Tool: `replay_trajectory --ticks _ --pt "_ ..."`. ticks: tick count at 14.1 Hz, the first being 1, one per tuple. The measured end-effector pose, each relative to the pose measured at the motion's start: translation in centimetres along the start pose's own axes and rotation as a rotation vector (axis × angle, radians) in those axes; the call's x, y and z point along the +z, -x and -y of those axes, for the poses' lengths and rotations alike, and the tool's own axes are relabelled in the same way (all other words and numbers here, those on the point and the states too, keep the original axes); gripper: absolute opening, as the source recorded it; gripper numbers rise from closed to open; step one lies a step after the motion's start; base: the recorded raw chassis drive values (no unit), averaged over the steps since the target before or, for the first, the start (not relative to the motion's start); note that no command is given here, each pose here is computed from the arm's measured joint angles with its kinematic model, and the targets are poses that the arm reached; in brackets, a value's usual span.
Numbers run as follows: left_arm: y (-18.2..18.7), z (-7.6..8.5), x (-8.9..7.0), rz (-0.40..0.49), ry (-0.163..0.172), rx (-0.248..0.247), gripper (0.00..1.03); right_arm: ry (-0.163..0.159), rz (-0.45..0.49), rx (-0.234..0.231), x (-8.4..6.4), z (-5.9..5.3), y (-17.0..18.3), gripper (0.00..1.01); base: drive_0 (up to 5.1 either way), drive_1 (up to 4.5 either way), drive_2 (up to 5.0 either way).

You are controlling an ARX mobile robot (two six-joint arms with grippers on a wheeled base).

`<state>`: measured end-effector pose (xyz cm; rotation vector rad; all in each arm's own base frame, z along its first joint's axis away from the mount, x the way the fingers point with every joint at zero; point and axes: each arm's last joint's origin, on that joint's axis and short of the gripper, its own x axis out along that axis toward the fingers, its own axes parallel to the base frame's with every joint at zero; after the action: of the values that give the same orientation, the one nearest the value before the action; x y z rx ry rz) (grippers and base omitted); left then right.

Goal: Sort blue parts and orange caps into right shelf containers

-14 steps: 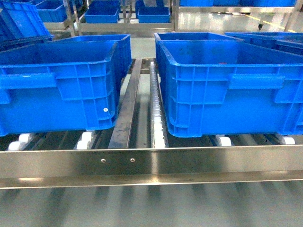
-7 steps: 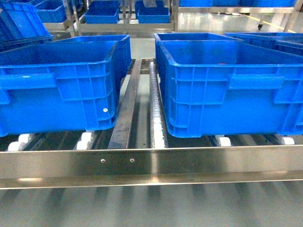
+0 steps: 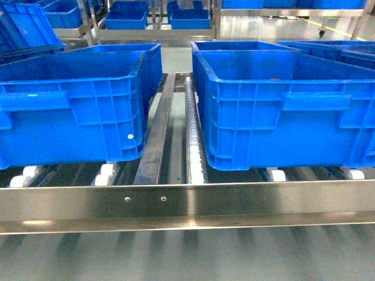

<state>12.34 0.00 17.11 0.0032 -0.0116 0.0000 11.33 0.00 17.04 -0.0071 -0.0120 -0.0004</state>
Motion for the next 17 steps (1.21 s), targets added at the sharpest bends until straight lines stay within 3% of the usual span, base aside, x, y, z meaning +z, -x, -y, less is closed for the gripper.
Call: replay_trajectory --ticks 10,11,13,17 --pt "1.6 0.0 0.0 0.005 0.0 0.0 0.02 -0.003 -0.008 0.0 -0.3 0.0 1.6 0.02 0.0 0.0 0.0" --pt "2.1 0.0 -0.5 -0.043 0.0 0.0 0.02 -0.003 -0.01 0.0 -0.4 0.0 1.6 0.02 0.0 0.0 0.0" --pt "2.6 0.0 -0.1 0.001 0.0 0.003 0.02 -0.004 -0.006 0.001 -0.3 0.0 1.6 0.02 0.0 0.0 0.0" --pt "2.6 0.0 -0.3 -0.011 0.001 0.0 0.02 -0.004 -0.009 -0.002 -0.4 0.0 1.6 0.02 0.0 0.0 0.0"
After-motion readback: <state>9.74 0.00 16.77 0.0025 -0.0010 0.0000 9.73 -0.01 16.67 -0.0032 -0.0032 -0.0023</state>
